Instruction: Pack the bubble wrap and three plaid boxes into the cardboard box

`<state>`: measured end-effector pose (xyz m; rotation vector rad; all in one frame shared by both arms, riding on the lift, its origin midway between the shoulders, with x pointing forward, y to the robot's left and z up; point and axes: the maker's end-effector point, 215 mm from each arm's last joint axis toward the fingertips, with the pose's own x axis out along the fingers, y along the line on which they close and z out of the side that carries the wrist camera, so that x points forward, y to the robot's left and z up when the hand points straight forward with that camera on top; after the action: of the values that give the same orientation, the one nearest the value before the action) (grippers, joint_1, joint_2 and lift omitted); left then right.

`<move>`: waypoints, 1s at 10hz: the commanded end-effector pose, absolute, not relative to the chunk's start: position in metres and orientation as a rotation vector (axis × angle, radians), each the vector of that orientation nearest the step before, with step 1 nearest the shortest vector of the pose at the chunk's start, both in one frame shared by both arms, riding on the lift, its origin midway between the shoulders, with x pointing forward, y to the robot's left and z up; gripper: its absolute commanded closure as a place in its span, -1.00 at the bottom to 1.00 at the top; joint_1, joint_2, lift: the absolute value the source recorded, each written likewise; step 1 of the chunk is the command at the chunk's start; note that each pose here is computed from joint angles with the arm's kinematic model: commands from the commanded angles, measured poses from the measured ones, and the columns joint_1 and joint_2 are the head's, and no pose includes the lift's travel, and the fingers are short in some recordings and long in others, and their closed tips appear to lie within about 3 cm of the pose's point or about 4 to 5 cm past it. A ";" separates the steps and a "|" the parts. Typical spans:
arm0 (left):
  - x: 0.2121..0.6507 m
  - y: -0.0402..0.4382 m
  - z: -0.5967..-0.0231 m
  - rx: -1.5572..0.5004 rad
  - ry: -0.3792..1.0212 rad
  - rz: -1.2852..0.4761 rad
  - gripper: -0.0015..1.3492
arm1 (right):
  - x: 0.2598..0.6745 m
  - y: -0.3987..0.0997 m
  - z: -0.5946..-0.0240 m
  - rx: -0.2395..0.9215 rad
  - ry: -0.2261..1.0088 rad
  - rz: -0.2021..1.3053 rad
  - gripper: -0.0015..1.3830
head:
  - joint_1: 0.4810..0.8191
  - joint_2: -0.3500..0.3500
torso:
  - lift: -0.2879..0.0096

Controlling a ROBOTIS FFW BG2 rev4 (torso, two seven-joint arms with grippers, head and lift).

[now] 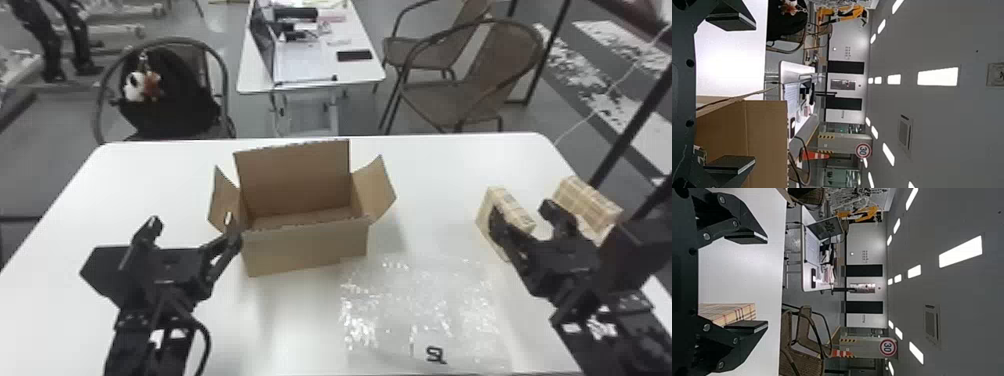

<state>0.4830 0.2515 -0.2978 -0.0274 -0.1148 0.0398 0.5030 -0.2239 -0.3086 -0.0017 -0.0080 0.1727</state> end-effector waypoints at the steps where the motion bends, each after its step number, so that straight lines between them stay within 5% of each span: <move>1: 0.483 0.251 -0.298 -0.027 -0.114 0.041 -0.84 | 0.502 -0.223 -0.308 0.001 -0.010 0.174 -0.28 | 0.27 0.09 | 0.05; 10: 0.494 0.259 -0.300 -0.071 -0.086 0.034 -0.83 | 0.502 -0.223 -0.308 0.005 -0.012 0.176 -0.28 | 0.27 0.10 | 0.05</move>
<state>0.4895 0.2538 -0.3012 -0.0503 -0.0929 0.0273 0.5019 -0.2232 -0.3080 0.0054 -0.0114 0.1758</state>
